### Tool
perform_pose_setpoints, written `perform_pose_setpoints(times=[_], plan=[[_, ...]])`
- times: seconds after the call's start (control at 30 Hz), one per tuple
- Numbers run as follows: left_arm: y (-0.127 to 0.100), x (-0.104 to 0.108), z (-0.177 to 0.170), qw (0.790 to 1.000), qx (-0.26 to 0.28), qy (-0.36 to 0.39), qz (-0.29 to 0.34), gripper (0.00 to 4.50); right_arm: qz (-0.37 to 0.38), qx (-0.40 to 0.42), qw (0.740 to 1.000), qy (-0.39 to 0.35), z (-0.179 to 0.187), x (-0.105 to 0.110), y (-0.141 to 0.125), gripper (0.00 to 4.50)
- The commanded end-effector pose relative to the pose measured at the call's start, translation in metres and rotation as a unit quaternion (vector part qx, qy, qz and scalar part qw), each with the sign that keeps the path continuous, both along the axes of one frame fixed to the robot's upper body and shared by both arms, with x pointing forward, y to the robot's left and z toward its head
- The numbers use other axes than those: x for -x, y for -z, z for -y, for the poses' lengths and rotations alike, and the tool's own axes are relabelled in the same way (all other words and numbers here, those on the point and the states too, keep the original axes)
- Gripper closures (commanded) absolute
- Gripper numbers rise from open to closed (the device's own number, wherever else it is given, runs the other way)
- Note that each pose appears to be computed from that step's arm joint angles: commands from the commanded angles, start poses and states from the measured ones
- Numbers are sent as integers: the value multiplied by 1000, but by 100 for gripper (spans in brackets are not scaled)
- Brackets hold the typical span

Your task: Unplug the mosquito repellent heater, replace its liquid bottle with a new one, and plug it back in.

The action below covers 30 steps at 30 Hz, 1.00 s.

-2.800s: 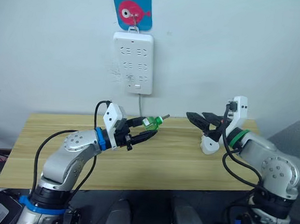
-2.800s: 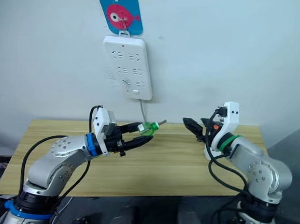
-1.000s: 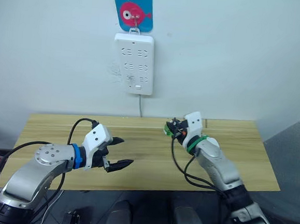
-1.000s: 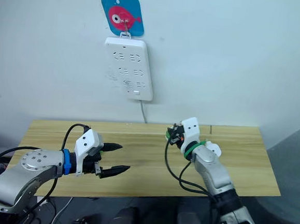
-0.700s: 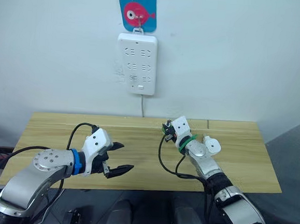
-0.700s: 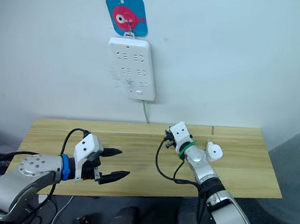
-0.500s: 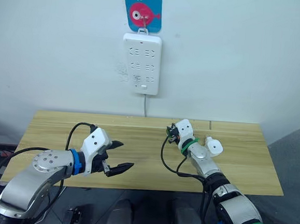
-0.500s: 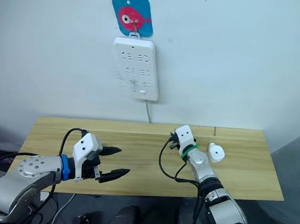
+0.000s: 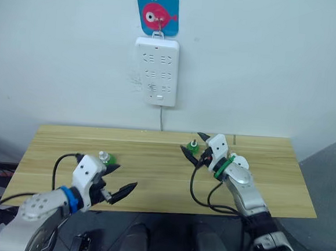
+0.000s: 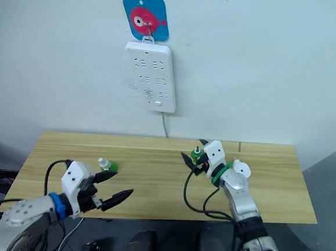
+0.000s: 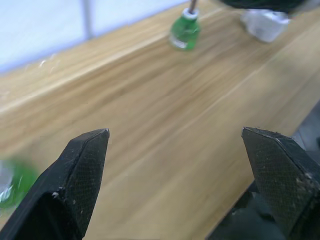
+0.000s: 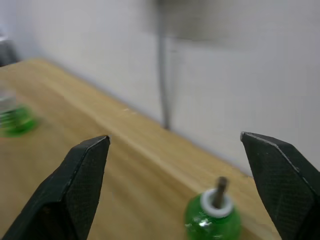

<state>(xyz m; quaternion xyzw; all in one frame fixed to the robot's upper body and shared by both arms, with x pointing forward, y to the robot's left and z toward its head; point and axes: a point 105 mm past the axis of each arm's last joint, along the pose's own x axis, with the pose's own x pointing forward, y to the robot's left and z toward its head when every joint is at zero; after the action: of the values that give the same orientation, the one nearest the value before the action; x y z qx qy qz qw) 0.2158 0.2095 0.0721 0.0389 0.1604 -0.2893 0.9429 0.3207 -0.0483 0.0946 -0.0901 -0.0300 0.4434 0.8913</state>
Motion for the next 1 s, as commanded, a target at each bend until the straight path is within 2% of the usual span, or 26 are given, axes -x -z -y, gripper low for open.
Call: perform_pose_setpoints(times=[0.03,0.23,0.33,0.63,0.8,1.0], plan=[[3,6,-31,997,-14,-69,20,0,27,27,993,-112,-26,39,-34,4],[25,4,-83,983,-37,-179,5,0,15,120,981,-152,-35,60,-38,4],[35,2,-97,979,-66,-193,4,0,18,149,977,-152,-37,62,-42,4],[54,-24,-86,981,-86,-173,8,0,-10,159,974,-164,-40,73,-54,4],[63,-44,-81,982,-69,-175,9,0,-19,174,969,-176,-37,82,-55,4],[78,-56,-79,984,-67,-163,-7,0,-29,173,968,-178,-37,87,-63,4]])
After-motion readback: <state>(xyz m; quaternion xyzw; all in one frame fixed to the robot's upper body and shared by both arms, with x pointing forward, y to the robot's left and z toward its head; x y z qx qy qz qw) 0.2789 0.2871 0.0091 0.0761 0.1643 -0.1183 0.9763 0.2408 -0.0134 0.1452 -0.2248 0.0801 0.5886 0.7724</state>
